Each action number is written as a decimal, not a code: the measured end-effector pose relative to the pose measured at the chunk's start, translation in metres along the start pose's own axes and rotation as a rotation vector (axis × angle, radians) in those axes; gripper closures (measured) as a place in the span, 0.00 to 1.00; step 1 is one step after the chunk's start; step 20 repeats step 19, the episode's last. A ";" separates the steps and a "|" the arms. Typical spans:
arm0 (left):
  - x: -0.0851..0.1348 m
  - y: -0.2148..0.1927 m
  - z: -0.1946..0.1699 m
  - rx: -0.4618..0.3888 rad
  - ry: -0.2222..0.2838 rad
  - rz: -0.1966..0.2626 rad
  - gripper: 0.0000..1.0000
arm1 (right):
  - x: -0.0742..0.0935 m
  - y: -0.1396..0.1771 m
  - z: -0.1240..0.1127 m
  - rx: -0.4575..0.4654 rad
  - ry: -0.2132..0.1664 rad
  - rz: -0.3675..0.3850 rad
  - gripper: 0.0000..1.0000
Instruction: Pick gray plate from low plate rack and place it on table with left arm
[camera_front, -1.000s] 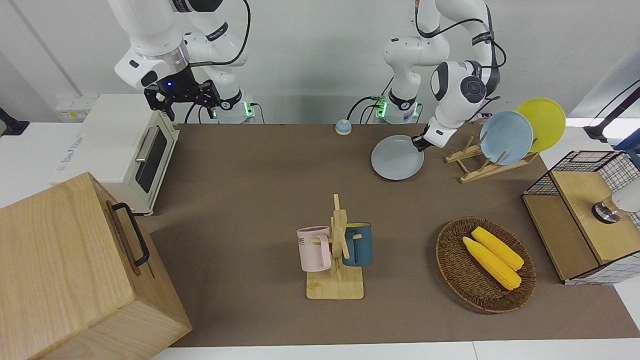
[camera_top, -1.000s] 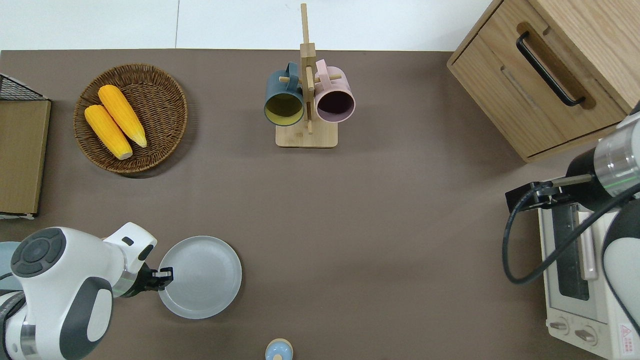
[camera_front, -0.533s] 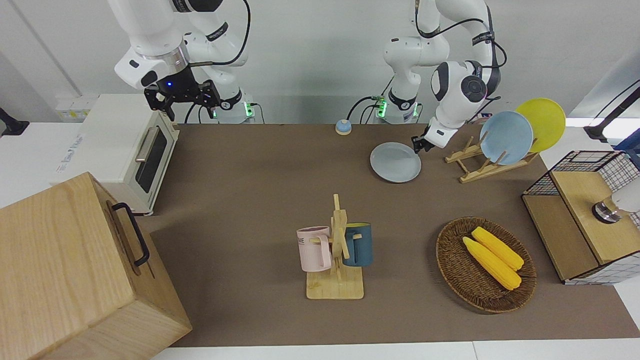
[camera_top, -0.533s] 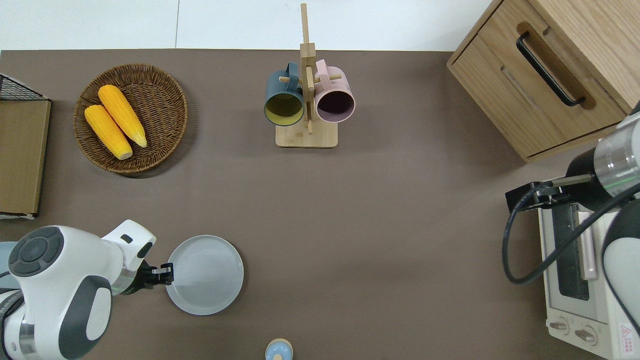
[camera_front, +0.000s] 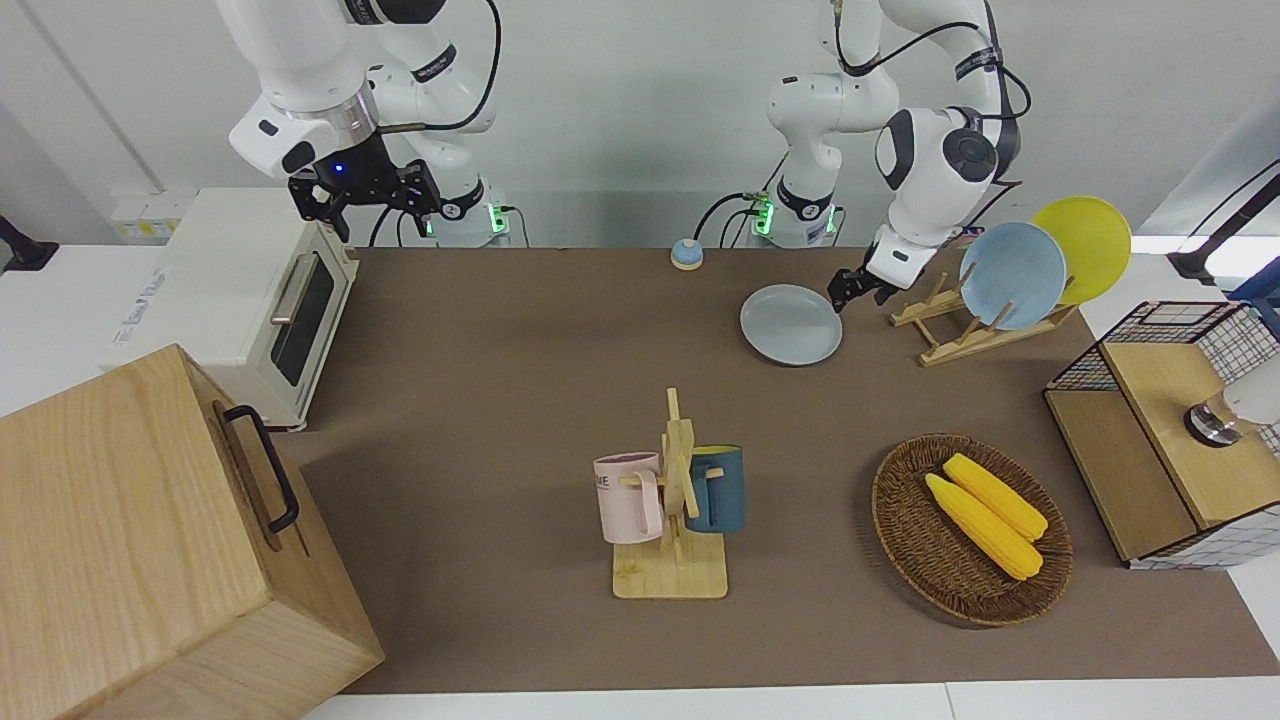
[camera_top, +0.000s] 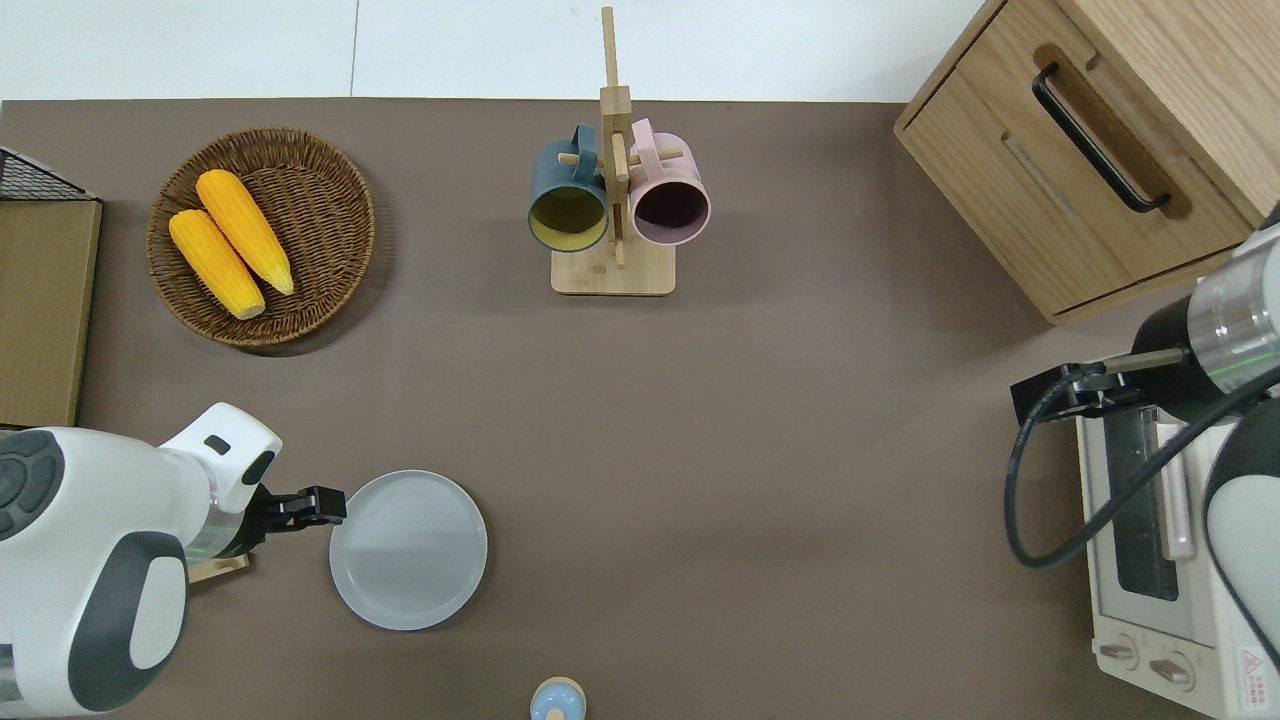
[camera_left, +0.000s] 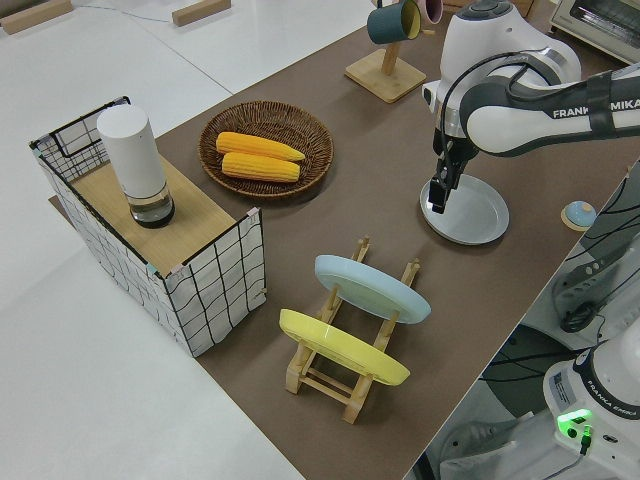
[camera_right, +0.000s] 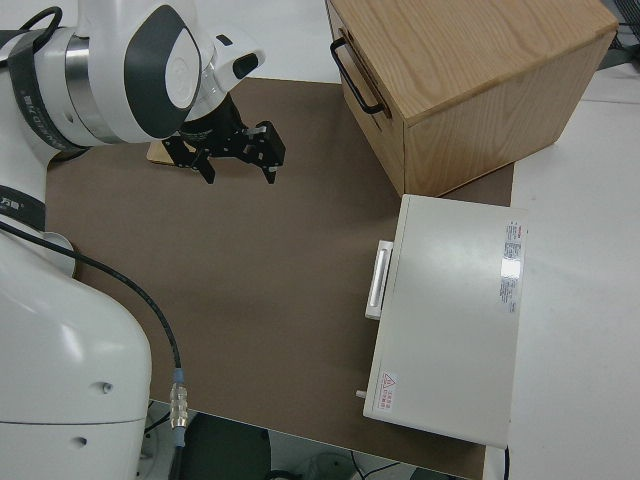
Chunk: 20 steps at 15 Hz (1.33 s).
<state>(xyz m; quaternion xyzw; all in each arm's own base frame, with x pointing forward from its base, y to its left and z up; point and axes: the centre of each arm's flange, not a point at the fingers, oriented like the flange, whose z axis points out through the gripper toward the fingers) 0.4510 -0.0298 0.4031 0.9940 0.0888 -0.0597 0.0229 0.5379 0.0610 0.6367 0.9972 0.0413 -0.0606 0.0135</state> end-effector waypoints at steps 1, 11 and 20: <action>0.003 0.001 -0.009 -0.004 0.014 0.001 0.01 | 0.000 0.000 0.000 0.000 0.000 0.000 0.01; 0.021 -0.009 -0.164 0.009 0.082 -0.005 0.00 | 0.000 0.000 0.000 0.000 0.000 0.000 0.01; 0.020 0.001 -0.232 -0.003 0.184 0.015 0.00 | 0.000 0.000 0.000 0.000 0.000 0.000 0.01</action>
